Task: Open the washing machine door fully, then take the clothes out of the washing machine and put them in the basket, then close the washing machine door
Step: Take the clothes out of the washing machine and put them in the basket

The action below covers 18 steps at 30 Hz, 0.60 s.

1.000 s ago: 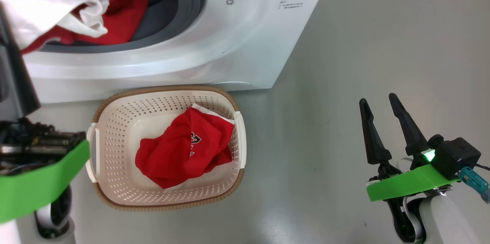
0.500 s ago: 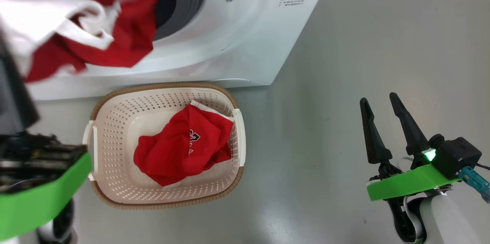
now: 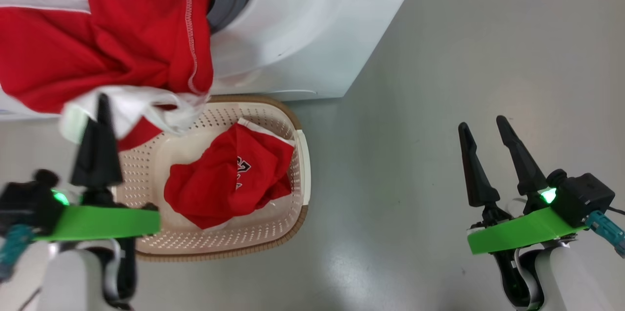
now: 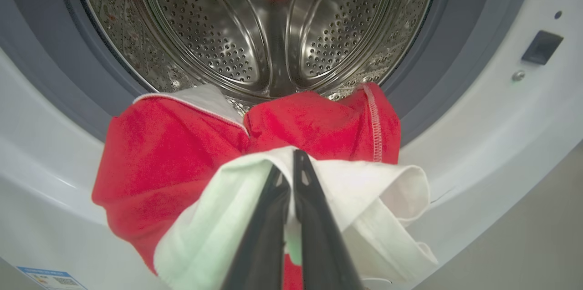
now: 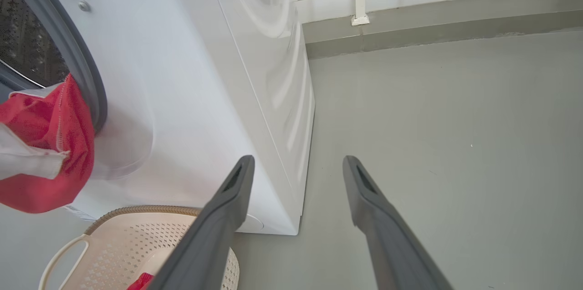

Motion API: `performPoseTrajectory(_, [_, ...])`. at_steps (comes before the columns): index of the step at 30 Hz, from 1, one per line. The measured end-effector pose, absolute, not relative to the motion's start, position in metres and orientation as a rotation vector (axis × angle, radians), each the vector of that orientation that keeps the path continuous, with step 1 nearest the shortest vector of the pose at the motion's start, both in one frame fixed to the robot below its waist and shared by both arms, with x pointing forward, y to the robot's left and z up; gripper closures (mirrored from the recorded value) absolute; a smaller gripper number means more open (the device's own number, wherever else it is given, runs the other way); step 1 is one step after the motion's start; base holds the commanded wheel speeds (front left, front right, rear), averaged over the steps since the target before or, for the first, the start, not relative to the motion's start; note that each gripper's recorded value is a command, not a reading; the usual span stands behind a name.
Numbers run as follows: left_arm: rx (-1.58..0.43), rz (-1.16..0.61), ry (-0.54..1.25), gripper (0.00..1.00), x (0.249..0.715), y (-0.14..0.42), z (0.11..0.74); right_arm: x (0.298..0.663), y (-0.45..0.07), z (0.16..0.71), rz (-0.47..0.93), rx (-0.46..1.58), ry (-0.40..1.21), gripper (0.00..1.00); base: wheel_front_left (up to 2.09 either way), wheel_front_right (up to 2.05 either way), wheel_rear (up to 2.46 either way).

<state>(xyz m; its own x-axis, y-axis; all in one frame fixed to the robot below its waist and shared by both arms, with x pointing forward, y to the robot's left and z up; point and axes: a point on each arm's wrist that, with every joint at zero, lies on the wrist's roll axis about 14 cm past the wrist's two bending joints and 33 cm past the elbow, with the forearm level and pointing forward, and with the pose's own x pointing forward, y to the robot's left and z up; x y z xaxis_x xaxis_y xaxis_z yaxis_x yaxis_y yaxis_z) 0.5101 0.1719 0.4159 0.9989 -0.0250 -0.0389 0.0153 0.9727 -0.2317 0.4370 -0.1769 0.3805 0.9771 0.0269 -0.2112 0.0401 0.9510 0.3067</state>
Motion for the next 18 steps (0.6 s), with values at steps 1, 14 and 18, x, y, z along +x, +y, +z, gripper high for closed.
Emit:
performPoseTrajectory(1, [-0.236,-0.026,0.076,1.00,0.508,0.169,0.405,0.438,-0.177,0.379,-0.007,0.315,0.217,0.00,0.00,0.00,0.00])
performPoseTrajectory(14, [-0.243,-0.100,0.393,1.00,0.494,0.131,0.301,0.445,-0.179,0.359,-0.017,0.310,0.254,0.00,0.00,0.00,0.00])
performPoseTrajectory(18, [-0.235,-0.107,0.460,0.85,0.491,0.129,0.280,0.450,-0.179,0.356,-0.015,0.308,0.253,0.00,0.00,0.00,0.00])
